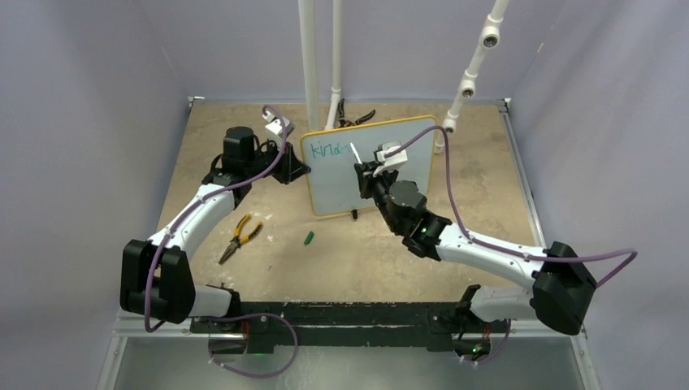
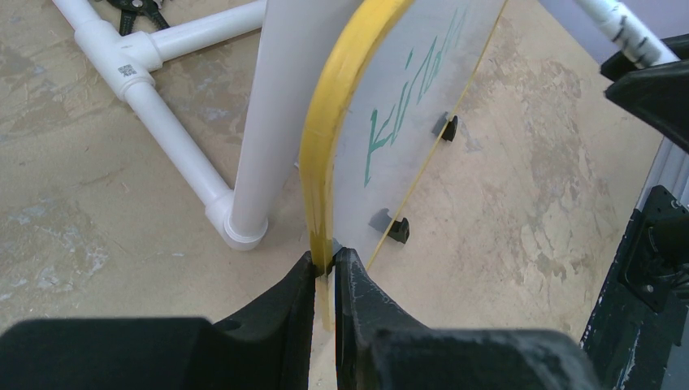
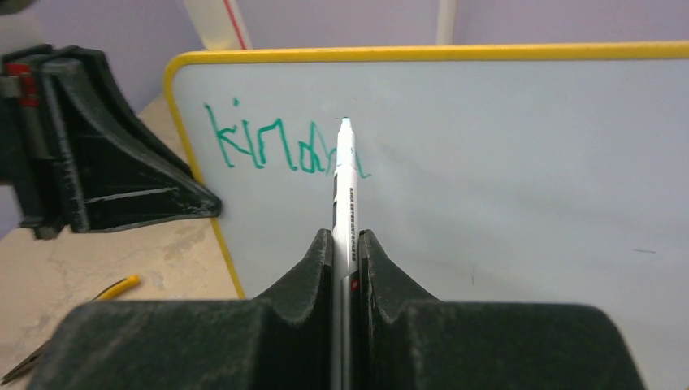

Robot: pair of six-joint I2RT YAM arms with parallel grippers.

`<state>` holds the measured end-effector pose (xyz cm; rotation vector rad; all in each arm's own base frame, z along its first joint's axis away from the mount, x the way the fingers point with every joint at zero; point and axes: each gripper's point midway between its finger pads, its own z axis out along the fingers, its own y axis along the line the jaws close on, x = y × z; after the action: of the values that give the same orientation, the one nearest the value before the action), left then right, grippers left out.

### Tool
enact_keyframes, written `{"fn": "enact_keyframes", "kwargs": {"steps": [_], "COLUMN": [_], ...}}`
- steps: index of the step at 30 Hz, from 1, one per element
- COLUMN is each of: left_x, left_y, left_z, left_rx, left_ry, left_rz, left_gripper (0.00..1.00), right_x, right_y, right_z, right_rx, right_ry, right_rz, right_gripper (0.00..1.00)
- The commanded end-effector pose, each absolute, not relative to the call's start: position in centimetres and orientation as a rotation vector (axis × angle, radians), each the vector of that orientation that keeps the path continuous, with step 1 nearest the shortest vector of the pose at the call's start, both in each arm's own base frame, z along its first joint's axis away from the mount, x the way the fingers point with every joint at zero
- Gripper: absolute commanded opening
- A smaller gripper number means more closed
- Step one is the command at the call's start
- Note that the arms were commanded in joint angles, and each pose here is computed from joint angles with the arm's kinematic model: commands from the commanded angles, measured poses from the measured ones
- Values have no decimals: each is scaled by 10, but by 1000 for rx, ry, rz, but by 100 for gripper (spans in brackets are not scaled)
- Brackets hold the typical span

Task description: Write a sentence on the whiteboard

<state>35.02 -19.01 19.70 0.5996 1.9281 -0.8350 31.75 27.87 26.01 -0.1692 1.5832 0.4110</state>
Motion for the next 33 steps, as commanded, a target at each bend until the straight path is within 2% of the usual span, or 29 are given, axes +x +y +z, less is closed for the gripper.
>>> {"fn": "enact_keyframes", "kwargs": {"steps": [1, 12, 33], "left_x": [363, 358, 361], "left_y": [-185, -187, -183], "left_z": [220, 211, 208], "left_rx": [603, 601, 577], "left_ry": [1845, 1886, 1905], "left_rz": [-755, -744, -697], "left_gripper": [0, 0, 0], "right_x": [302, 282, 312], "right_y": [280, 281, 263], "right_z": [290, 280, 277], "right_rx": [-226, -363, -306], "right_ry": [1476, 1487, 1500], "right_rz": [508, 560, 509], "right_gripper": [0, 0, 0]}}
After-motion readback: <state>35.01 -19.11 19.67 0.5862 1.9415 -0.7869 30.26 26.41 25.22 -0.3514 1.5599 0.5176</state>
